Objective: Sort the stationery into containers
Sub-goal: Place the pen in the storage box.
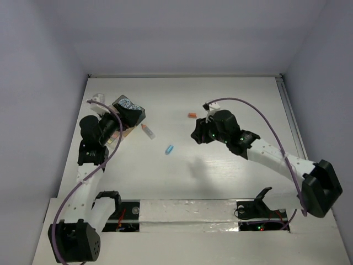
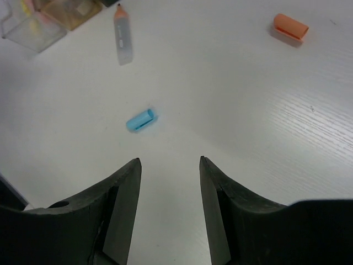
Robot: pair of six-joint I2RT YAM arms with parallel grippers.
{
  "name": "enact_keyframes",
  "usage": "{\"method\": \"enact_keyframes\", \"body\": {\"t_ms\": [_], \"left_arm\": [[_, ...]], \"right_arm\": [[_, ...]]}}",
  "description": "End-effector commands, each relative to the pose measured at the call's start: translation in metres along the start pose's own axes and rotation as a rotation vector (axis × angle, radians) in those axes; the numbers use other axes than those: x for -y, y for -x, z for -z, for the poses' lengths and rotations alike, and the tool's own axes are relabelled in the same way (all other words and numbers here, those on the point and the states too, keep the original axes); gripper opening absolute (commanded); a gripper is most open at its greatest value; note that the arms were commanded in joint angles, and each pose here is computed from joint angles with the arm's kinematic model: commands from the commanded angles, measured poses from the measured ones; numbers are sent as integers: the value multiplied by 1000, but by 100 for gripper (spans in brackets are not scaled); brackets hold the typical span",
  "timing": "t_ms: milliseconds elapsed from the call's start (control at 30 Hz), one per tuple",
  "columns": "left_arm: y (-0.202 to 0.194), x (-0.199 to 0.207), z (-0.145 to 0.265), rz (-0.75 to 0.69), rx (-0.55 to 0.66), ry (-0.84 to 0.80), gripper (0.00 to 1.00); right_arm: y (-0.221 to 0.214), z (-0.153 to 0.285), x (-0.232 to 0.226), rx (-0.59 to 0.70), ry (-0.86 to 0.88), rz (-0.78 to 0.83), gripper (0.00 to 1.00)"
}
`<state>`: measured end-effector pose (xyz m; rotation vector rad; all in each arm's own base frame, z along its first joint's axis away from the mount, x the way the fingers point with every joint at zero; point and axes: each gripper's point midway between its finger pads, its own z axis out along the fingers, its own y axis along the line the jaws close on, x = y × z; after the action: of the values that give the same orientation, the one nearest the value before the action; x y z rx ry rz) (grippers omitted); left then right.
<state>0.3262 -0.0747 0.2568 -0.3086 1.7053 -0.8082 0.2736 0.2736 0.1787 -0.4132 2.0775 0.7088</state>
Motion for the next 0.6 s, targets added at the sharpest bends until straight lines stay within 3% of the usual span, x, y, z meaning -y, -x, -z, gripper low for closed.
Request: {"method": "enact_keyframes", "body": {"t_ms": [0, 200, 267, 300, 433, 567], "left_arm": [[-19, 52, 14, -183, -100, -220, 82], [-21, 90, 36, -298, -76, -319, 81], [-19, 93, 36, -330, -78, -291, 81], [-27, 97, 38, -336, -102, -297, 82], [-18, 97, 44, -392, -51, -217, 82], [-11, 121, 60, -422, -9, -287, 83]], "right_arm": [[17, -11, -9, -33, 63, 45, 52], [18, -73, -37, -132, 206, 74, 61], [3, -104, -35, -189, 205, 83, 65], [23, -116, -41, -156, 211, 92, 66], [18, -169, -41, -201, 199, 91, 70], [9, -210, -51, -221, 193, 138, 71]]}}
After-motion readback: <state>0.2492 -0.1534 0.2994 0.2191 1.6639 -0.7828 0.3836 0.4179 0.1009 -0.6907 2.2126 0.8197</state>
